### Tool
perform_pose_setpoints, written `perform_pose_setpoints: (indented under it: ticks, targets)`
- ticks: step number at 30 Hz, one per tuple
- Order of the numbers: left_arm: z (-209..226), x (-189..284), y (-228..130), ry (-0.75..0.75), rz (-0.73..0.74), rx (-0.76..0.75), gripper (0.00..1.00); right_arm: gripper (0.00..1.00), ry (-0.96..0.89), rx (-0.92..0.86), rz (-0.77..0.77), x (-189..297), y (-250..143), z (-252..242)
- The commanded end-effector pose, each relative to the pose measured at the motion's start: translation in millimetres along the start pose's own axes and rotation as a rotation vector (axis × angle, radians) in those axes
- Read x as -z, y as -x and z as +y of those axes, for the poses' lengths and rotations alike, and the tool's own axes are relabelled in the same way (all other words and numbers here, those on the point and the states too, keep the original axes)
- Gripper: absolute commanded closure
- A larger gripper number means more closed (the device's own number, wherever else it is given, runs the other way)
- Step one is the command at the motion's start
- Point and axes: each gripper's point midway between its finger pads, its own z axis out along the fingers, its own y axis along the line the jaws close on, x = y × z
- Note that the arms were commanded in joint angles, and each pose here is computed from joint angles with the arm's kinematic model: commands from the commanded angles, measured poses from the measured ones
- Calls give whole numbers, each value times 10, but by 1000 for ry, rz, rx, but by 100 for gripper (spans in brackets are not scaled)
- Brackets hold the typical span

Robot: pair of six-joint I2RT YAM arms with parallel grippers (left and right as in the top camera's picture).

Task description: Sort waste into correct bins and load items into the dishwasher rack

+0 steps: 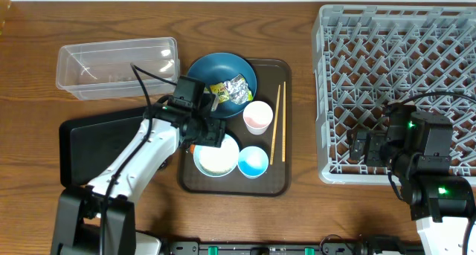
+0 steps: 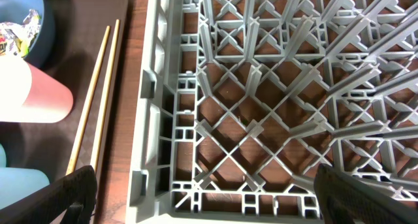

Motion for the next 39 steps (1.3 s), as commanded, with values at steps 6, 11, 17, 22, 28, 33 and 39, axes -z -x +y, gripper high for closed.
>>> perform_pose_setpoints:
  ticks: [6, 11, 17, 22, 28, 33, 39]
  targets:
    - [-32, -15, 80, -12, -11, -2, 66, 1, 0, -2, -19, 45, 73, 19]
    - [-33, -15, 82, -12, -12, -3, 93, 1, 0, -1, -19, 45, 72, 19]
    - [-19, 102, 155, -9, -47, 2, 94, 1, 0, -1, -19, 45, 72, 19]
    - [65, 601, 479, -6, -206, 31, 94, 1, 0, -1, -19, 45, 73, 19]
    - [322, 1295, 907, 39, -469, 72, 94, 1, 0, -1, -20, 45, 75, 19]
    - [741, 1702, 1280, 165, -691, 120, 94, 1, 0, -1, -20, 45, 74, 19]
    - [1106, 1788, 1639, 236, -827, 152, 93, 1, 0, -1, -20, 45, 75, 20]
